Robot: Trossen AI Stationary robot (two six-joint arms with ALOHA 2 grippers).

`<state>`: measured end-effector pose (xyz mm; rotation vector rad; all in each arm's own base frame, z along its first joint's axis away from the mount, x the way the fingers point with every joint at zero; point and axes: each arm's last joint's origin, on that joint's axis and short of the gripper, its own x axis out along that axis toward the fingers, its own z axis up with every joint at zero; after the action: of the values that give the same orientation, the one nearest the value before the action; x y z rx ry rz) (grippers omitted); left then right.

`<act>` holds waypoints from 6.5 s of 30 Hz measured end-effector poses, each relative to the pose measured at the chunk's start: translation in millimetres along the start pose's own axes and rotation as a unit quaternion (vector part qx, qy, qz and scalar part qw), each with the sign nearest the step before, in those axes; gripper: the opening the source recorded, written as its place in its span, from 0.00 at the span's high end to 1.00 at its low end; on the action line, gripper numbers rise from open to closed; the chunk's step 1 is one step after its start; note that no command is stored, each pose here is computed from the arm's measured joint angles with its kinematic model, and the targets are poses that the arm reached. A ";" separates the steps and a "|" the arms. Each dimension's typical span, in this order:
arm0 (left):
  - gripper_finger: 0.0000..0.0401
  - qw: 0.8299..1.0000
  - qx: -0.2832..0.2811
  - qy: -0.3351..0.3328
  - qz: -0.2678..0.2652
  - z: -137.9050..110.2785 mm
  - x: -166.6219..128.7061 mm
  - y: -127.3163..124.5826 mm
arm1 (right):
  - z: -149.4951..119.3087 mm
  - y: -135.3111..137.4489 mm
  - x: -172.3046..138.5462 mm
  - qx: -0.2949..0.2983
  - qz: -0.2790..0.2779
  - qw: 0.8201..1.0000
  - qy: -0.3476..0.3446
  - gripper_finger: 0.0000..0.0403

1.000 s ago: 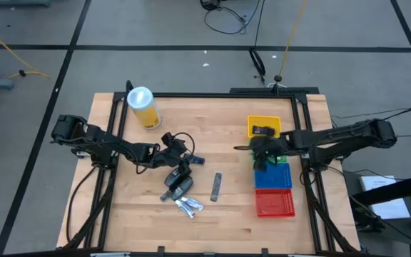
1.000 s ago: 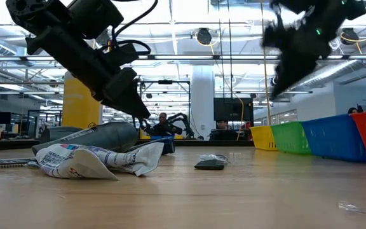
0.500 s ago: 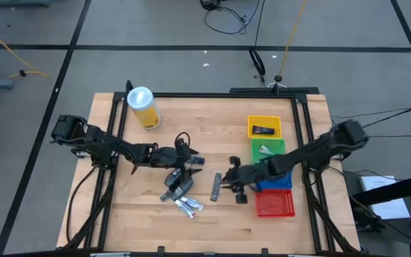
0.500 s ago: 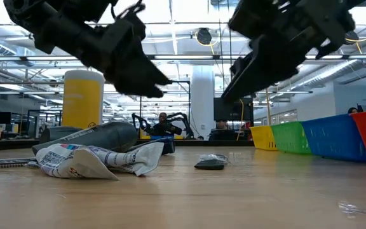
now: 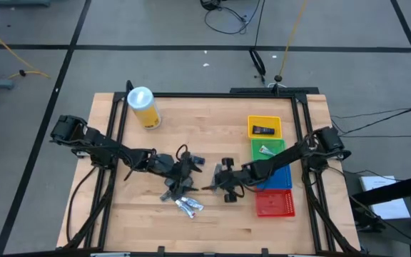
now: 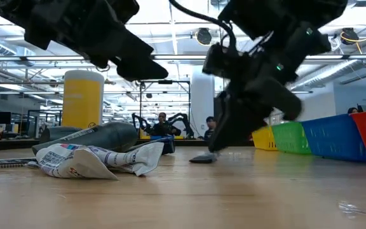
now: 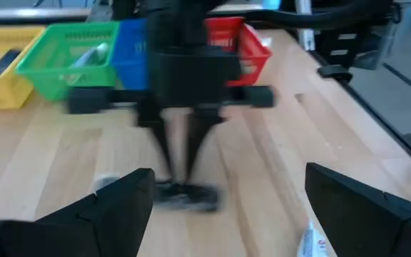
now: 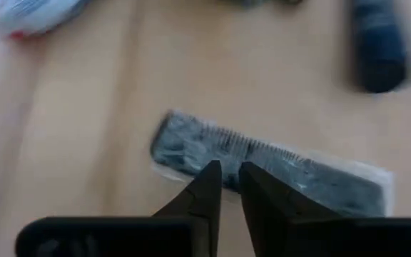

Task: Pick & Place Travel size toiletries
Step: Put the black hair comb into the blue bin

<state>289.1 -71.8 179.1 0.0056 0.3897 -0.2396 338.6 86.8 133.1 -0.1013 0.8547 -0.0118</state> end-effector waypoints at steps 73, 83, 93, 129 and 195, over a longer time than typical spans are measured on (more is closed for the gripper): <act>0.96 0.970 0.022 0.235 0.063 -37.1 104.5 14.1 | -42.3 -136.6 11.9 0.336 0.261 0.904 0.052 0.40; 0.95 0.969 0.037 0.236 0.063 -37.5 104.5 8.6 | -47.8 -139.8 2.8 0.350 0.238 0.902 0.089 0.42; 0.97 0.969 0.033 0.236 0.068 -38.0 104.8 8.7 | -45.0 -129.6 -12.5 0.347 0.177 0.914 0.116 0.42; 0.98 0.942 0.020 0.312 0.122 -29.6 77.7 15.4 | -10.1 -81.4 -44.9 0.019 0.070 0.997 -0.008 0.41; 0.34 0.954 0.120 0.224 0.160 10.5 59.7 -5.1 | -24.1 -16.6 -1.5 -0.078 -0.045 0.988 -0.123 1.00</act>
<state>345.4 -91.0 166.5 0.3666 0.8020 0.0407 320.0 68.3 120.0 -0.2824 0.6027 -0.0176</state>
